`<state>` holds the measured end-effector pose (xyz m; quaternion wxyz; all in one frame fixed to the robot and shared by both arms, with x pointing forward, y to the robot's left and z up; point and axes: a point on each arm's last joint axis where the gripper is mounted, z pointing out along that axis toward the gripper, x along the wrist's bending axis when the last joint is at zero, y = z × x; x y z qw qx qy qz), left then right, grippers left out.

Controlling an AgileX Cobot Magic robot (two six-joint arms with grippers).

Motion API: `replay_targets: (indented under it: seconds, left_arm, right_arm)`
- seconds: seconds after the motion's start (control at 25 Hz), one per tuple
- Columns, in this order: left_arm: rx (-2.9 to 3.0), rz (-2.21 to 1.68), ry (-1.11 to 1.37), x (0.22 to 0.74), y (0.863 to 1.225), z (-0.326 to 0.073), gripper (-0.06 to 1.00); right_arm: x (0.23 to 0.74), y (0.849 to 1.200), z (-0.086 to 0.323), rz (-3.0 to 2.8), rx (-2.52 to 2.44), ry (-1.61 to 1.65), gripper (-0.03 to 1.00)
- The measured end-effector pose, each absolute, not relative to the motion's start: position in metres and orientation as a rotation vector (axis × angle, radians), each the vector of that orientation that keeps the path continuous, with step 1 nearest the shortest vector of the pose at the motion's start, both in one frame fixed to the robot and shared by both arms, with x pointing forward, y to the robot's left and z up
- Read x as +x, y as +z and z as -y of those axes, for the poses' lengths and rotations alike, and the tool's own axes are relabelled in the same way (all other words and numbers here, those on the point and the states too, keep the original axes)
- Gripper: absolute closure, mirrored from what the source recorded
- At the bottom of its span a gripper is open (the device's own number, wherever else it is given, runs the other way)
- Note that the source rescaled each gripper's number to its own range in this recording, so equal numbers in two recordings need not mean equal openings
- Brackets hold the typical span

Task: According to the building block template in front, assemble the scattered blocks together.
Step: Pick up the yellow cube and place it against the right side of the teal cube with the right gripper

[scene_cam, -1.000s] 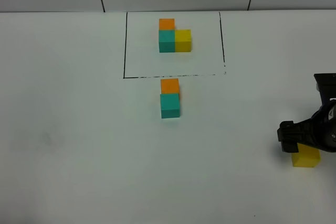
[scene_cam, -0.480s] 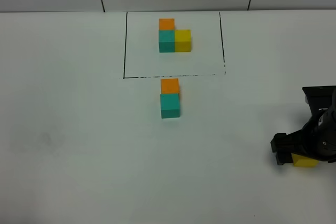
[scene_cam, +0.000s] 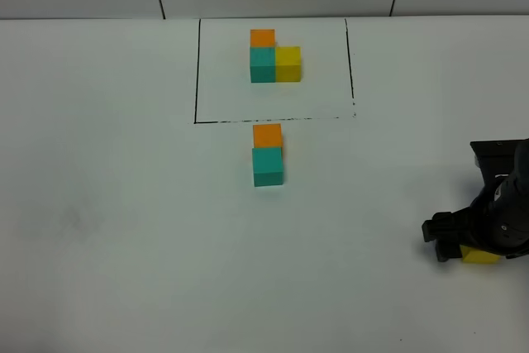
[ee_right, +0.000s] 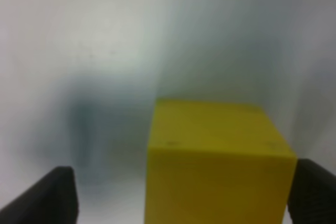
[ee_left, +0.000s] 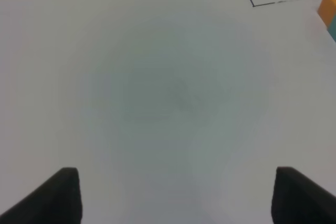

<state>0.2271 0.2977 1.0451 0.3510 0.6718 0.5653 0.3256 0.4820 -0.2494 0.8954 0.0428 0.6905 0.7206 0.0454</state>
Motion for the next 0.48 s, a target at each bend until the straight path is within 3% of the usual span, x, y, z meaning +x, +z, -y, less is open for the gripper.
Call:
replay_targets:
  seconds: [0.16,0.32,0.48]
  left_arm:
    - [1.739,-1.464,0.843,0.2271,1.0451,-0.2977,0.25]
    - [1.740,-1.463,0.843,0.2271,1.0451,-0.2977,0.25]
    - [1.740,-1.463,0.843,0.2271,1.0451,-0.2977,0.25]
  right_arm:
    - [0.4821,0.8950,0.2495,-2.181,2.137,0.139,0.56]
    - [0.4821,0.8945,0.2507,-2.168,2.139,0.124,0.93]
    - [0.4826,0.8957,0.2527,-2.191,2.101,0.083,0.95]
